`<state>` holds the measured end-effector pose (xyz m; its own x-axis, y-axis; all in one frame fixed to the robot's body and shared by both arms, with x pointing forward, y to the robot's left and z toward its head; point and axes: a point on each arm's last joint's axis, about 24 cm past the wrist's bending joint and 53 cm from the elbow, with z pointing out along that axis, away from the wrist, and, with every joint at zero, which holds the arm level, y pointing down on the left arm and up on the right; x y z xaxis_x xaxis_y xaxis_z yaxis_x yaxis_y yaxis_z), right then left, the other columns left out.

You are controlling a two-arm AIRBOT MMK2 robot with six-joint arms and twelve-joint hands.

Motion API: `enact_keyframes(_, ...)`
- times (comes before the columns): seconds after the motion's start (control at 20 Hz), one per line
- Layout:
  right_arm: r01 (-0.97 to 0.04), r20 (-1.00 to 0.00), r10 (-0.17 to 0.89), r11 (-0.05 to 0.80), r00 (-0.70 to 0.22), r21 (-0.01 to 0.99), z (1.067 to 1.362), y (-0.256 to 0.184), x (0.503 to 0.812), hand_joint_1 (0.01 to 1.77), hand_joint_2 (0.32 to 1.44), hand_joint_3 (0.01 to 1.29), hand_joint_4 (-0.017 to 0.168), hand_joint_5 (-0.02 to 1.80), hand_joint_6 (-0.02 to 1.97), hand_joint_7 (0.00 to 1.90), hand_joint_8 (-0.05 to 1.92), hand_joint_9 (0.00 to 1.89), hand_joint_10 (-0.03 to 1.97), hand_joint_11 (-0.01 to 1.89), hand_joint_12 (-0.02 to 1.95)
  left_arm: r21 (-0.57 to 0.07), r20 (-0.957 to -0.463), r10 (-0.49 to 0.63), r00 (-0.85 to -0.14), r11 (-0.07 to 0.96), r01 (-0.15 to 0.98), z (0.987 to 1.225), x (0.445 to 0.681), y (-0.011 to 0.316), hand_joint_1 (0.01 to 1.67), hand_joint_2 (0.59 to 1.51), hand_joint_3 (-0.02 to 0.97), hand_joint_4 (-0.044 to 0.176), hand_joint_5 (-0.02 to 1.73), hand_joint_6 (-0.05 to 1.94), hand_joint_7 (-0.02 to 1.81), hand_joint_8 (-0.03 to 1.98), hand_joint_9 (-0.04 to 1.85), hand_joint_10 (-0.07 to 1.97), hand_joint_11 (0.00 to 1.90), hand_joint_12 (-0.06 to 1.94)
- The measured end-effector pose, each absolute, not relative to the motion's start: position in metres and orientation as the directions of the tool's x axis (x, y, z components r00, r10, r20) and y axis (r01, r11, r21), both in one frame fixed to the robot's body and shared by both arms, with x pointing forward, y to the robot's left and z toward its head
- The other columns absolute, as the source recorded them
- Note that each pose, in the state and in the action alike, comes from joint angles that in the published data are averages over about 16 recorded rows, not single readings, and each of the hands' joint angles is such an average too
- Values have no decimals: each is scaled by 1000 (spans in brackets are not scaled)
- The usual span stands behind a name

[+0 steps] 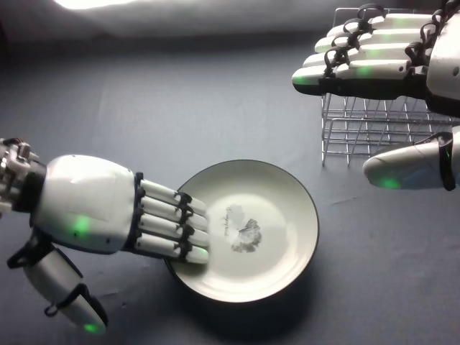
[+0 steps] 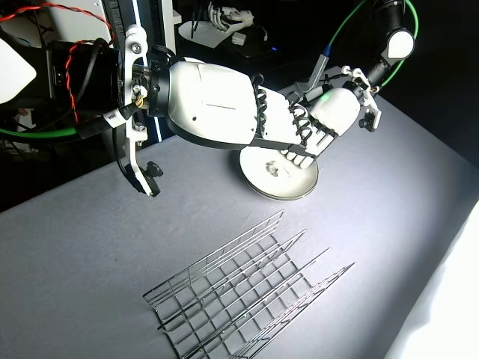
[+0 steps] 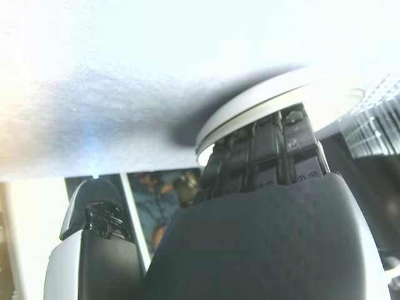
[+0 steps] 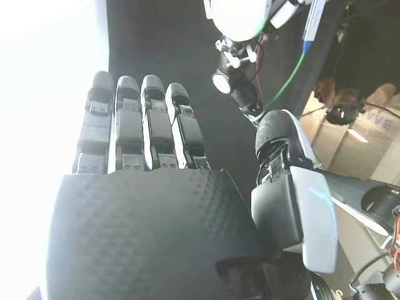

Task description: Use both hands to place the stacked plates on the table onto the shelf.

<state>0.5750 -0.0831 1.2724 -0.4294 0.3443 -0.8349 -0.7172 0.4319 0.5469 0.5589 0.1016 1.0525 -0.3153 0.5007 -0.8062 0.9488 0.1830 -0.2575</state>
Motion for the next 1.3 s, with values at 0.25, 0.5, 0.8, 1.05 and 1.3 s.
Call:
enact_keyframes(0.25, -712, -834, 333, 436, -441, 550, 1265, -83, 574, 70, 1286, 15, -1, 117, 26, 114, 14, 73, 6, 13, 197, -274, -813, 489, -316, 157, 949, 1051, 547, 87, 18, 1095, 18, -12, 22, -28, 3, -18, 12, -9, 17, 0)
enact_keyframes(0.5, -726, -848, 287, 438, -445, 529, 1251, -81, 569, 125, 1288, 15, -1, 115, 26, 108, 14, 69, 6, 13, 193, -291, -825, 468, -317, 129, 948, 1052, 537, 66, 18, 1096, 17, -12, 18, -29, -2, -18, 5, -13, 18, -3)
enact_keyframes(0.8, -791, -894, 183, 419, -409, 447, 1232, -75, 560, 194, 1274, 15, 1, 117, 26, 111, 13, 71, 7, 13, 203, -304, -838, 444, -316, 101, 947, 1054, 530, 45, 18, 1097, 17, -12, 18, -29, -1, -15, 5, -16, 18, -4)
enact_keyframes(1.05, -854, -934, 76, 385, -348, 350, 1215, -69, 556, 351, 1229, 15, 2, 111, 26, 96, 13, 57, 7, 12, 155, -308, -848, 430, -310, 76, 948, 1056, 526, 30, 18, 1098, 17, -12, 22, -28, 1, -13, 6, -16, 18, -7)
enact_keyframes(1.3, -895, -956, -7, 353, -294, 273, 1200, -64, 557, 566, 1161, 15, 3, 99, 25, 71, 13, 38, 6, 13, 87, -311, -853, 425, -303, 51, 949, 1057, 521, 20, 17, 1099, 17, -10, 40, -25, 15, -13, 12, -16, 17, -13)
